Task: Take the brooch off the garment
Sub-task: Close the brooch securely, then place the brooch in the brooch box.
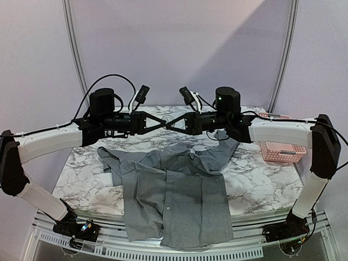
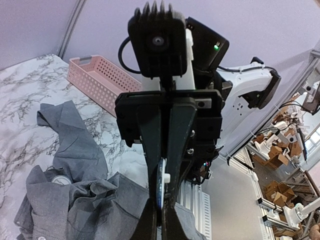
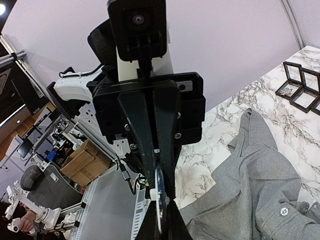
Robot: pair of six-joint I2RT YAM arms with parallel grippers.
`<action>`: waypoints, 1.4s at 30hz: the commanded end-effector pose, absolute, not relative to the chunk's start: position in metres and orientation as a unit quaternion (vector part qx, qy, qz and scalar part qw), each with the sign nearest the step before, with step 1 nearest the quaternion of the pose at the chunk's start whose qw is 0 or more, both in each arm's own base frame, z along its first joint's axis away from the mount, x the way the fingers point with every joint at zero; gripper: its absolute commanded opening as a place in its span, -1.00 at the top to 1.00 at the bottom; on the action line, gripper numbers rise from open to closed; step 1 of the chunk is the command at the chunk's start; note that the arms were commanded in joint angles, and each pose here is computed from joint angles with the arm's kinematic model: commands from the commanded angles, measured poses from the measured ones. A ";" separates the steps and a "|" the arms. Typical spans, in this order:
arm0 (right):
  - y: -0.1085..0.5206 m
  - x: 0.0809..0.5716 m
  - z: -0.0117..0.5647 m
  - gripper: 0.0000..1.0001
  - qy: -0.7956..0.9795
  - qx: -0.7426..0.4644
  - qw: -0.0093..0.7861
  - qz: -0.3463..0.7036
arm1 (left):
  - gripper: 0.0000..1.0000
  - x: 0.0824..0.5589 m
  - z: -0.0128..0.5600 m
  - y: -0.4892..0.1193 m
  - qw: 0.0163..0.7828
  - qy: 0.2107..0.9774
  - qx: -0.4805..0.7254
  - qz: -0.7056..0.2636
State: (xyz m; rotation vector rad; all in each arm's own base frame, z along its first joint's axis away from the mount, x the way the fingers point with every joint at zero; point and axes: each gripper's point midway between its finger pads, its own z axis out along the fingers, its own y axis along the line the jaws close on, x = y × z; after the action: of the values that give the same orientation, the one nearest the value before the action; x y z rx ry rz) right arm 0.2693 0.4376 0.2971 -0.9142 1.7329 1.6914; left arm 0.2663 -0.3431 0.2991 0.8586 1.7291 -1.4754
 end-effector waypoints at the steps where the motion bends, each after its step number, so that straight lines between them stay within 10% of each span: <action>1: 0.424 0.308 0.276 0.99 0.689 -0.280 0.295 0.600 | 1.00 0.261 0.308 -0.343 0.349 0.653 0.352 -0.572; 42: 0.414 0.279 0.300 0.51 0.635 -0.334 0.317 0.620 | 1.00 0.290 0.276 -0.339 0.334 0.715 0.310 -0.530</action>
State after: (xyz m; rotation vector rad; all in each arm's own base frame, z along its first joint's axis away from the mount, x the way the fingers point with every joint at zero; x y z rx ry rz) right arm 0.2865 0.4186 0.2847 -0.8586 1.7339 1.6399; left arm 0.2827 -0.3413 0.2757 0.8151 1.8609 -1.4124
